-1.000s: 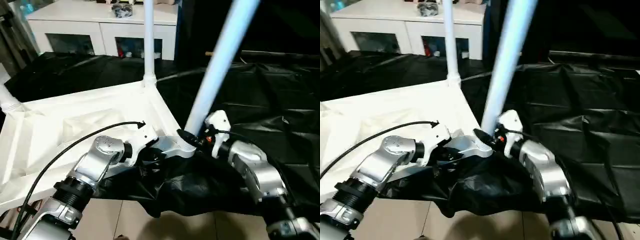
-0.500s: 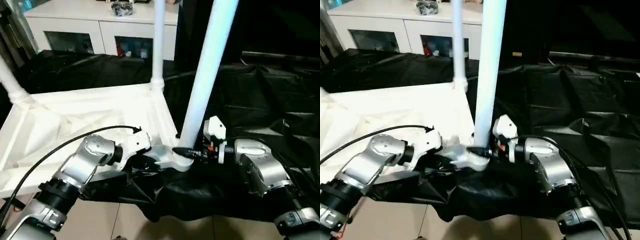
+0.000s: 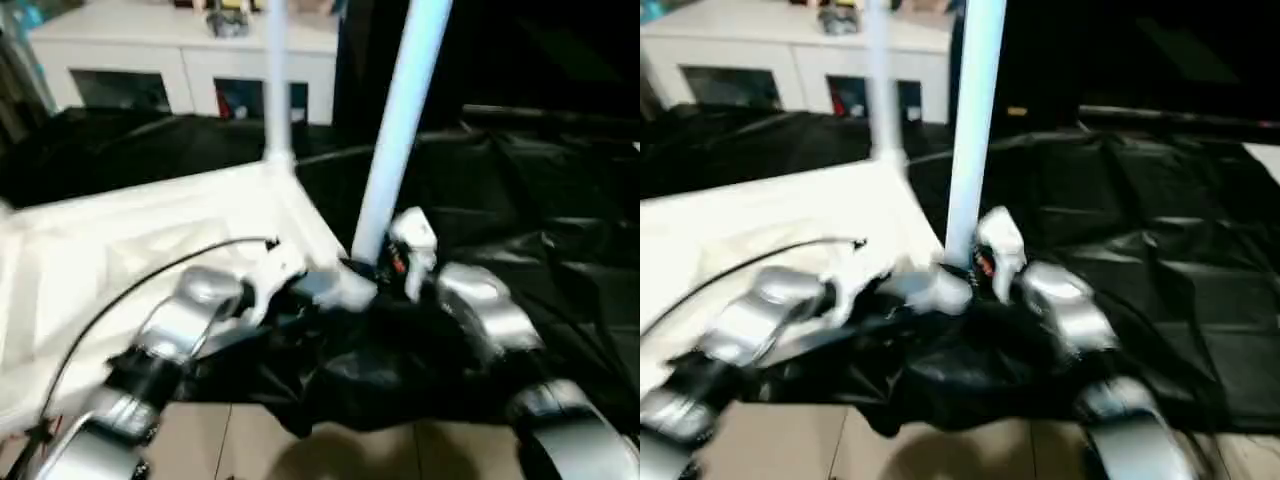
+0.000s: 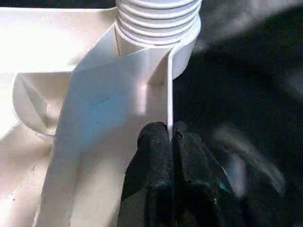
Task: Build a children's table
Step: Rotate leg to tighten
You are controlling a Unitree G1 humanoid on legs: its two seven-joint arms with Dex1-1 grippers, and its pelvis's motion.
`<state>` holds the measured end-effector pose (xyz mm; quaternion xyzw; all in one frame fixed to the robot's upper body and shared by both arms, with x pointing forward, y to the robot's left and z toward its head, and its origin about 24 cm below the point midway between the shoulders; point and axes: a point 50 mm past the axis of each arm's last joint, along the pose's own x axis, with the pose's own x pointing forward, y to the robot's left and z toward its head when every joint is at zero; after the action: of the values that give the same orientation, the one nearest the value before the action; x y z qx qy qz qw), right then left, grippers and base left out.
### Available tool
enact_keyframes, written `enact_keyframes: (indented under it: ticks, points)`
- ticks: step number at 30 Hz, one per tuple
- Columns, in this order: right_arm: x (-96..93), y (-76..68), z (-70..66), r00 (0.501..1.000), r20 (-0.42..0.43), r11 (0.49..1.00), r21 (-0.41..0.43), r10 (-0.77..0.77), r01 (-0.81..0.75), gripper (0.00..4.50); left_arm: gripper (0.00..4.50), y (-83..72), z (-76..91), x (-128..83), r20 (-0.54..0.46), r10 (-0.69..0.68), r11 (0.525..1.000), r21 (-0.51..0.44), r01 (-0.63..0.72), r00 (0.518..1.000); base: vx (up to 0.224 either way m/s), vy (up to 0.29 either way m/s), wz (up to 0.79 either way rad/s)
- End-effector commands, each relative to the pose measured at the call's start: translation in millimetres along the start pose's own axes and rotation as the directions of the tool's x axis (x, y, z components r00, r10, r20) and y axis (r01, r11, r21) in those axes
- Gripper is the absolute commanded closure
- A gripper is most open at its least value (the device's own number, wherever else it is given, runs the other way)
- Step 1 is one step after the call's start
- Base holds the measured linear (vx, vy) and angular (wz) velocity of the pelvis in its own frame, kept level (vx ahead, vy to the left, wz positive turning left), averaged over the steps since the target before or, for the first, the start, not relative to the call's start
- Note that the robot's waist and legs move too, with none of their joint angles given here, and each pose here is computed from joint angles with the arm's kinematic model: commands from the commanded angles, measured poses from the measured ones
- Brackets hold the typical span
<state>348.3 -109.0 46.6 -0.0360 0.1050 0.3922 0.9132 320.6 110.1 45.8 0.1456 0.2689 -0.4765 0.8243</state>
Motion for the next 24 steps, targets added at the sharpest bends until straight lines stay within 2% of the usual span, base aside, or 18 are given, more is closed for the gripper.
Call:
enact_keyframes:
  ticks: [1, 2, 3, 7, 10, 17, 24]
  points:
    - [-5.6, 4.0, -47.6, 0.972, -0.226, 0.993, 0.079, -0.067, 0.087, 2.61, 4.50, 4.2, 36.6, -1.6, 0.117, 0.031, 0.999, 0.030, -0.035, 0.993, 0.000, 0.000, 0.00]
    - [-2.9, 4.7, -48.0, 0.968, -0.235, 0.990, 0.091, -0.085, 0.108, 2.61, 4.50, 5.6, 38.4, 0.5, 0.114, 0.058, 0.998, 0.006, -0.059, 0.992, 0.000, 0.000, 0.00]
    - [7.0, 8.2, -49.3, 0.951, -0.274, 0.973, 0.134, -0.146, 0.188, 2.61, 4.50, 9.1, 43.5, 8.9, 0.092, 0.145, 0.989, -0.048, -0.142, 0.985, 0.000, 0.000, 0.00]
    - [18.9, 16.0, -47.9, 0.936, -0.305, 0.957, 0.169, -0.177, 0.236, 2.61, 4.50, 10.3, 44.9, 18.6, 0.065, 0.213, 0.976, -0.066, -0.208, 0.975, 0.000, 0.000, 0.00]
    - [25.9, 24.0, -45.2, 0.944, -0.303, 0.965, 0.176, -0.134, 0.194, 2.61, 4.50, 9.7, 40.9, 20.6, 0.049, 0.218, 0.975, -0.052, -0.216, 0.975, 0.000, 0.000, 0.00]
    - [30.4, 27.3, -41.9, 0.948, -0.294, 0.970, 0.169, -0.120, 0.175, 2.61, 4.50, 14.2, 39.8, 18.8, 0.036, 0.238, 0.970, -0.054, -0.236, 0.970, 0.000, 0.000, 0.00]
    - [32.6, 28.8, -39.6, 0.952, -0.289, 0.973, 0.171, -0.100, 0.154, 2.61, 4.50, 12.2, 41.5, 21.2, 0.048, 0.218, 0.975, -0.048, -0.215, 0.975, 0.000, 0.000, 0.00]
